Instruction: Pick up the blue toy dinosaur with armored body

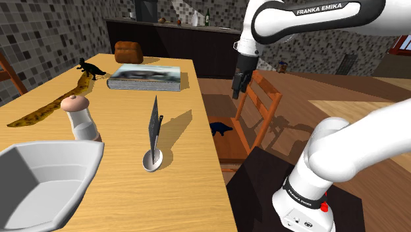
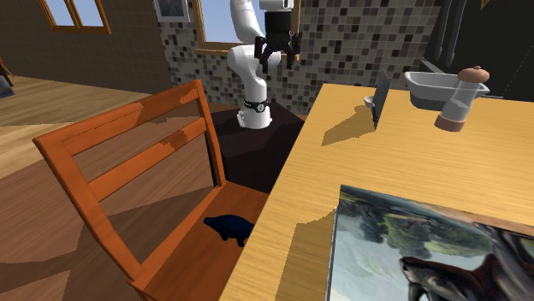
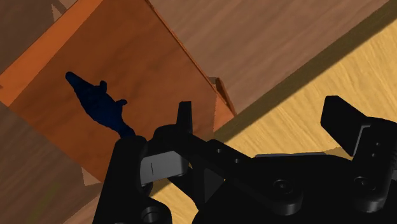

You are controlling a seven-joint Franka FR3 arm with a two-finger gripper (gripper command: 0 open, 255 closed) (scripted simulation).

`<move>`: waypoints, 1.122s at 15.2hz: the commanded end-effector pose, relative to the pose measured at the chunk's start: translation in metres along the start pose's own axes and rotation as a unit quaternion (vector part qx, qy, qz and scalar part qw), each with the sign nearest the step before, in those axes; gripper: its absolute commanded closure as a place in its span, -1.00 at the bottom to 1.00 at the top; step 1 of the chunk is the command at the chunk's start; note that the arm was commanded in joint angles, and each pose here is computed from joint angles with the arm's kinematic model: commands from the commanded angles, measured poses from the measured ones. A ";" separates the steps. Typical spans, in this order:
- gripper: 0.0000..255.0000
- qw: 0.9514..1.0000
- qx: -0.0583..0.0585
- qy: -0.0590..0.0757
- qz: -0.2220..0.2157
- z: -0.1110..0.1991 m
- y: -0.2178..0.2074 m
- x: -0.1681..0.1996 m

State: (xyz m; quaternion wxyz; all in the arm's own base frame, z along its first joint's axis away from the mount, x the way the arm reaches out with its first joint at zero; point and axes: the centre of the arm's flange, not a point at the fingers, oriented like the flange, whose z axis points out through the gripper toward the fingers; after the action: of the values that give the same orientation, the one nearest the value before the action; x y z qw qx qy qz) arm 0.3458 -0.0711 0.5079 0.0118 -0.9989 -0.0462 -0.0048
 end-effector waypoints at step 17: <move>-1.00 0.995 -0.022 0.013 -0.094 0.180 0.127 0.078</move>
State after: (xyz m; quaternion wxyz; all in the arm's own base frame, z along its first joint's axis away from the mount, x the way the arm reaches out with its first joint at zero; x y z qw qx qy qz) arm 0.4314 -0.1794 0.3386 -0.0078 -0.9909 -0.1328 -0.0191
